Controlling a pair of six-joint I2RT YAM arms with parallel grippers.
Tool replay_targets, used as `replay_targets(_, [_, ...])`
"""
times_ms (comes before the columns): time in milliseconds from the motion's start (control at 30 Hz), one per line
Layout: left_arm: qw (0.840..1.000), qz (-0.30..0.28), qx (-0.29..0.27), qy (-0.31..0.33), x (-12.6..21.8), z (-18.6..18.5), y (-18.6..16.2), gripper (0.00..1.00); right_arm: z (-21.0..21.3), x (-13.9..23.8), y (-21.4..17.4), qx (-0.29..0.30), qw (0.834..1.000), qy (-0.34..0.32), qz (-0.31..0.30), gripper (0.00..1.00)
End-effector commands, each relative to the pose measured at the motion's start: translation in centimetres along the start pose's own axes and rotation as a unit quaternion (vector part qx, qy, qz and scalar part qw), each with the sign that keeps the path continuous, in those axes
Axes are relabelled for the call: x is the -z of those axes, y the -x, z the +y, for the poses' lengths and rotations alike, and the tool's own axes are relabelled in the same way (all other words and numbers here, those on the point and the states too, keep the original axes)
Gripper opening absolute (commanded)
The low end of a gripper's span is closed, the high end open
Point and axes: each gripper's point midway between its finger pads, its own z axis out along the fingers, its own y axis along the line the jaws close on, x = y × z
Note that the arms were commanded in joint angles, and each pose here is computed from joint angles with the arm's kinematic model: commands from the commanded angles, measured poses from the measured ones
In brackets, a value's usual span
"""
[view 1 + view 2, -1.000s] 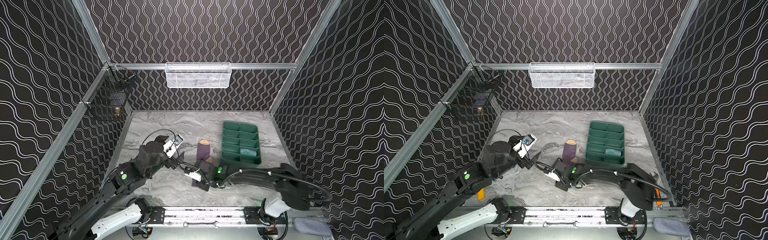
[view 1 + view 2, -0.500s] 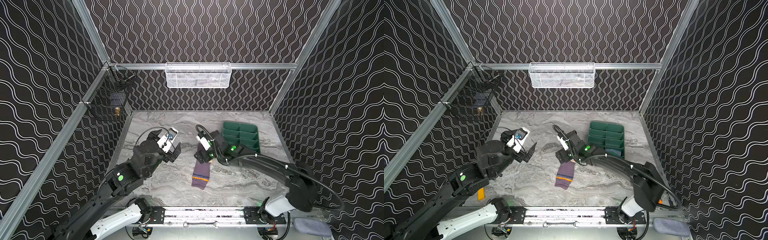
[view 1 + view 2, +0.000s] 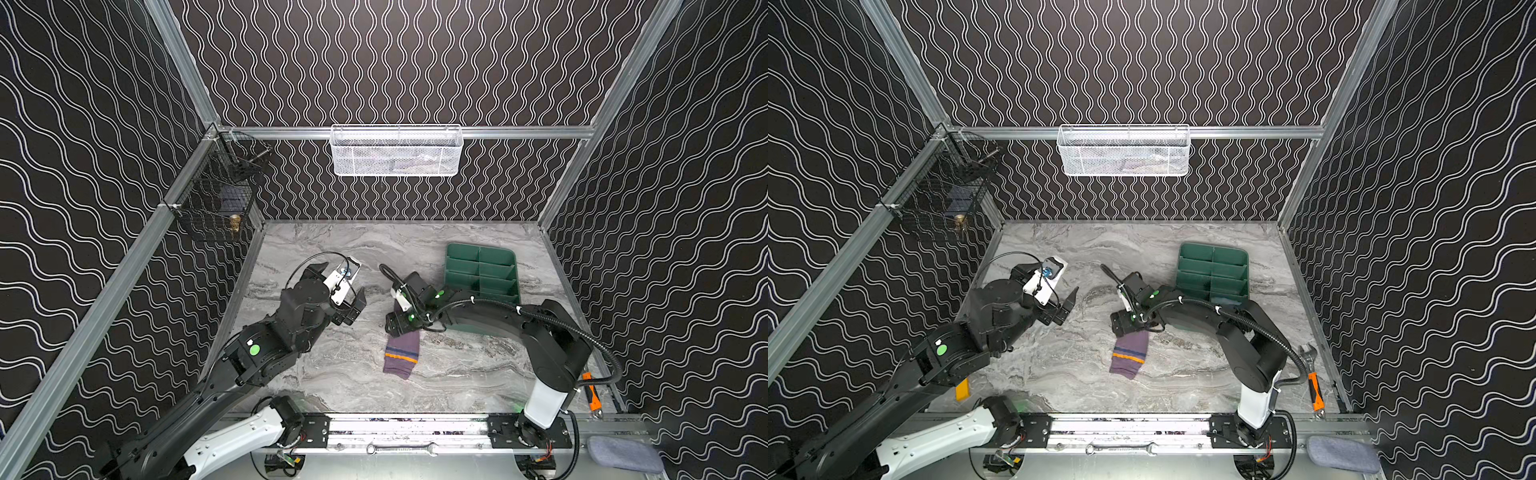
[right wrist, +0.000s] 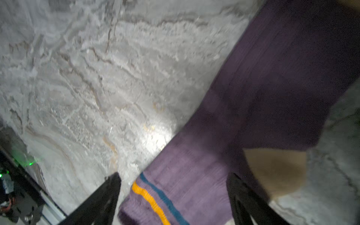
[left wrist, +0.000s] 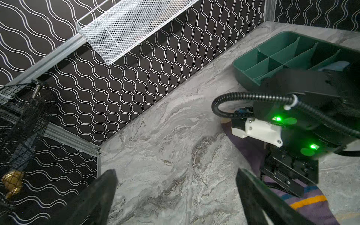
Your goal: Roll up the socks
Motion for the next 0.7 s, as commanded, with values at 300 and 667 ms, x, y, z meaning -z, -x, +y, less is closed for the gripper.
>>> replay_targets(300, [1.0, 0.005, 0.006, -0.003, -1.7, -0.9, 0.1, 0.99, -1.9, -6.0, -2.8, 0.112, 0.99, -0.03, 0.081, 0.87])
replay_targets(667, [1.0, 0.013, -0.002, 0.005, -1.3, -0.4, 0.2, 0.99, -3.4, -8.9, -4.1, 0.213, 0.963, -0.048, 0.158, 0.85])
